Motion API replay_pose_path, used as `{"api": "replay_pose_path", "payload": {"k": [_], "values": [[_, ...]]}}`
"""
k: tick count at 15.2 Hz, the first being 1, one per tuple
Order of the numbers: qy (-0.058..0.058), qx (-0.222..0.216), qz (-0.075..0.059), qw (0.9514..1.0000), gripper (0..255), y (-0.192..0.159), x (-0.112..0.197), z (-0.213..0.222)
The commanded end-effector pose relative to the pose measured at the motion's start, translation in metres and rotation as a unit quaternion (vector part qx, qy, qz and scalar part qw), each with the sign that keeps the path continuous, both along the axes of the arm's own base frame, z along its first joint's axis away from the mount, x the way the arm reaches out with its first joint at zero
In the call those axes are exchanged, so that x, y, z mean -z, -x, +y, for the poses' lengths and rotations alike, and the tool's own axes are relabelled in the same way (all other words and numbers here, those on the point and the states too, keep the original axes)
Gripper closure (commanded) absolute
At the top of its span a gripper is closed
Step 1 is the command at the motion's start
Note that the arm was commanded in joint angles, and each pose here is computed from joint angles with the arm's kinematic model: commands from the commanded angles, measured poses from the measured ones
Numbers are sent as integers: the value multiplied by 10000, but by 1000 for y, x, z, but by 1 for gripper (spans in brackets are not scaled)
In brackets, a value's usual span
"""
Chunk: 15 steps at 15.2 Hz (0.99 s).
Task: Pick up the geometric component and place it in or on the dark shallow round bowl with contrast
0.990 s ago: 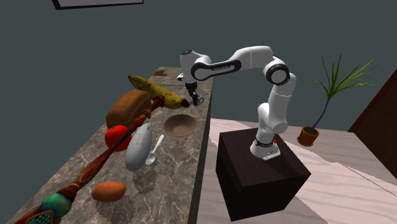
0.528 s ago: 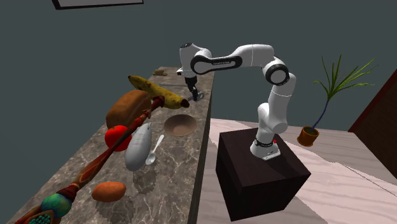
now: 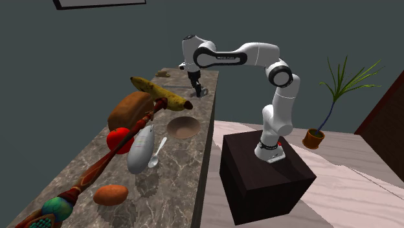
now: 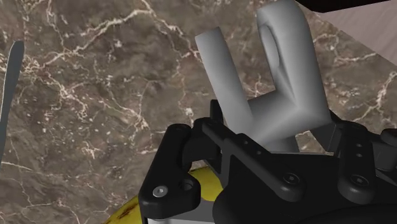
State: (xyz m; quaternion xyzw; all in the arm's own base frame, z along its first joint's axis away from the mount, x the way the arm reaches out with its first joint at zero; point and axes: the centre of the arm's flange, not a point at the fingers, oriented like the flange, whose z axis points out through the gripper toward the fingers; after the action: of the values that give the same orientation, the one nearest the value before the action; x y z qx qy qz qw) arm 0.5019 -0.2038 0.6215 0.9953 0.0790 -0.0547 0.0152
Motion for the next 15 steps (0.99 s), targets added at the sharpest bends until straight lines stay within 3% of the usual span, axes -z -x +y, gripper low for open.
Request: {"api": "replay_pose_path", "payload": {"k": [1,5,15], "values": [[0,0,1,10000,255,0,-11,0],[0,0,1,10000,255,0,-31,0],[0,0,1,10000,255,-57,-30,119]]}}
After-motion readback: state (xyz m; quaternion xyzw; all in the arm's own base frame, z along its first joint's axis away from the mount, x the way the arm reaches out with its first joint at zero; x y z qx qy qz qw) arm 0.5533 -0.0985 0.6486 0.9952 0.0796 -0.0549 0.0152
